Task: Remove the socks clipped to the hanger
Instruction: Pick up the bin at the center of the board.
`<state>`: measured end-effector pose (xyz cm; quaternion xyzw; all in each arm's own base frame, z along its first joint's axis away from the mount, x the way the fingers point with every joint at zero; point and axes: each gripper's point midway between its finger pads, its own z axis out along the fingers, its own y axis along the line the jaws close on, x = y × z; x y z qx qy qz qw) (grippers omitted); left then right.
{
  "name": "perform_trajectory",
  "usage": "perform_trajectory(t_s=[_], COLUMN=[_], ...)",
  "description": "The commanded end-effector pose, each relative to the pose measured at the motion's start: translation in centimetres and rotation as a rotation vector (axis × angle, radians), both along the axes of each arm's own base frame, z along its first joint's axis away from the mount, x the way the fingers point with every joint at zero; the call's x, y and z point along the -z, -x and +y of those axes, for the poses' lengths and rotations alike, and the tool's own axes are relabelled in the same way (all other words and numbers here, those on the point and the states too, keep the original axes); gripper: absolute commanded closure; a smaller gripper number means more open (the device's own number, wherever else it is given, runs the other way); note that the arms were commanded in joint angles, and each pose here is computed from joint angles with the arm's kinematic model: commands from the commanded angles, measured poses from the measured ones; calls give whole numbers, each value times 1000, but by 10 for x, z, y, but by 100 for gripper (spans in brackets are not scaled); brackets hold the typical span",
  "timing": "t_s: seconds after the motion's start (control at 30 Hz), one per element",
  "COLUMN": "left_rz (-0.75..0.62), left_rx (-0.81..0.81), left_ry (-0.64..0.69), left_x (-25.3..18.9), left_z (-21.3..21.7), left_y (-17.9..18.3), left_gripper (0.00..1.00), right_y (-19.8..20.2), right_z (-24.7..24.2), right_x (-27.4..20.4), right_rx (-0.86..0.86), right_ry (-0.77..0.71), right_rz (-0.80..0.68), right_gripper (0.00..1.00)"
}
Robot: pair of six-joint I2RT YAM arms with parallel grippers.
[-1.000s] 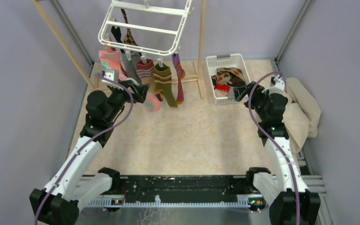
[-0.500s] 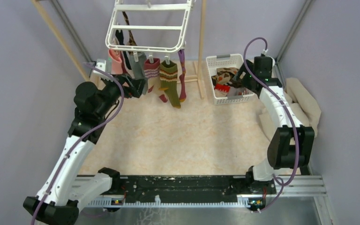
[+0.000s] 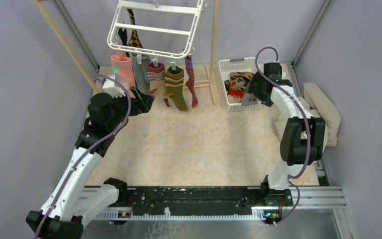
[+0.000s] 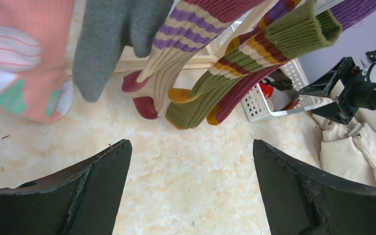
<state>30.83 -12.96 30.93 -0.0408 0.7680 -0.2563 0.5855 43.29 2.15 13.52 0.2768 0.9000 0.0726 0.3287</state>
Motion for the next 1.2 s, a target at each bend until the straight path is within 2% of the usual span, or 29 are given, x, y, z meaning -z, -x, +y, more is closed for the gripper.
perform_trajectory(t_s=[0.0,0.7,0.8,0.9,1.03,1.17], left_rz=[-31,-1,-4,-9,-7,0], left_rx=[-59,4,5,-1,3,7], left_ry=[-5,2,1,-2,-9,-13], left_x=[-10,2,1,0,2,5], left_z=[16,6,6,7,7,6], left_y=[13,23,23,23,23,22], left_gripper=[1,1,1,1,1,1], right_y=[-7,-5,-4,0,3,3], right_z=[3,8,9,6,3,0], right_x=[-5,57,64,68,70,68], right_rx=[26,31,20,22,28,33], right_ry=[-27,-5,6,20,41,53], right_rz=[-34,78,96,102,112,115], right_gripper=[8,12,20,34,41,61])
